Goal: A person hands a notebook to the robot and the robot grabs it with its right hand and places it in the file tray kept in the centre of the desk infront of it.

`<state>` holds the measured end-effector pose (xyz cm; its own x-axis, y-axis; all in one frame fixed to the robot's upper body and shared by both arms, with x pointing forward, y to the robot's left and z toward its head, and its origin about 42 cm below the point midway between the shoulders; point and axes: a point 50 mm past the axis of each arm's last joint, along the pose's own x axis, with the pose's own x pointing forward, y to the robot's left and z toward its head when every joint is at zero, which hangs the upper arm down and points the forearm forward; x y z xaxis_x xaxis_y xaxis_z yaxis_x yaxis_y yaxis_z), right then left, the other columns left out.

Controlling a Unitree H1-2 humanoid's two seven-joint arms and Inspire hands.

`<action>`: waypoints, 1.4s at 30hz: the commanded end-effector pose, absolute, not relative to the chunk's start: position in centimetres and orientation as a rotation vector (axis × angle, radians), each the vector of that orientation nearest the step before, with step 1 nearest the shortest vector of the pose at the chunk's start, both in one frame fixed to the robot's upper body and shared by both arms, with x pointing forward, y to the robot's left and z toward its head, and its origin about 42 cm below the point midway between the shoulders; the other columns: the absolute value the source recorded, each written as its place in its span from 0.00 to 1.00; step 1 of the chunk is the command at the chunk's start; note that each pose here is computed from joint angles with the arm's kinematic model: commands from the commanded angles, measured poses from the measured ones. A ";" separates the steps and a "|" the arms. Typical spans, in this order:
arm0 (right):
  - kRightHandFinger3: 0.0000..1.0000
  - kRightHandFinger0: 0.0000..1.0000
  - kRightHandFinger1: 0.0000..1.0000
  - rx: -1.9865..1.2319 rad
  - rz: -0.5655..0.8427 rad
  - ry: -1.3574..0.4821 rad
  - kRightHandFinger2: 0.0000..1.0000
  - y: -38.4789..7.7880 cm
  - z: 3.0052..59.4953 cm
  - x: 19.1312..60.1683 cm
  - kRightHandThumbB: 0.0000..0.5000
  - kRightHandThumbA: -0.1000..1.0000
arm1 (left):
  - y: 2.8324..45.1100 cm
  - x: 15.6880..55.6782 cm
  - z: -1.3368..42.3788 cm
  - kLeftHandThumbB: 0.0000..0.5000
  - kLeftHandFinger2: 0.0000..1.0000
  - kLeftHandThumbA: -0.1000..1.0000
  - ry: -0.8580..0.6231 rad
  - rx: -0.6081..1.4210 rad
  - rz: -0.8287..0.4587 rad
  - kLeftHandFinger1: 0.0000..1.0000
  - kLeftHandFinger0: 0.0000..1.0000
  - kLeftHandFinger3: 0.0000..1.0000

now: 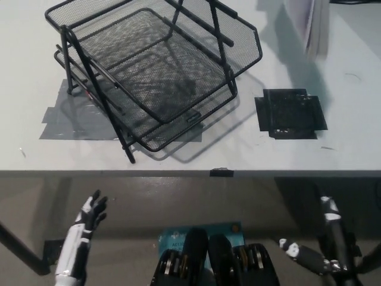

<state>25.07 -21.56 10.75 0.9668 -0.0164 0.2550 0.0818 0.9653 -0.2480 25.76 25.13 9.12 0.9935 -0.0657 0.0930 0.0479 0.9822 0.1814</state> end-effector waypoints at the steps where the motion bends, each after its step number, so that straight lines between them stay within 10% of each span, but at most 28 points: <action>1: 1.00 1.00 1.00 -0.261 -0.172 -0.528 1.00 -22.0 15.0 24.5 0.50 1.00 | 24.3 26.0 10.4 0.32 1.00 1.00 -0.162 0.191 -0.093 1.00 1.00 1.00; 13: 1.00 1.00 1.00 -0.413 -0.216 -0.709 1.00 -21.7 23.0 25.5 0.78 1.00 | 24.3 26.0 11.4 0.31 1.00 1.00 -0.187 0.206 -0.110 1.00 1.00 1.00; 42: 1.00 1.00 1.00 -0.211 -0.173 -0.511 1.00 -18.8 26.4 39.4 0.73 1.00 | 24.5 25.3 10.0 0.29 1.00 1.00 -0.147 0.213 -0.107 1.00 1.00 1.00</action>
<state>37.82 -19.28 24.53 0.8712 -0.1015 0.4803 0.2150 0.9584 -0.1875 25.30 24.33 9.55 0.9895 -0.1041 0.1001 0.0822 0.9758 0.2028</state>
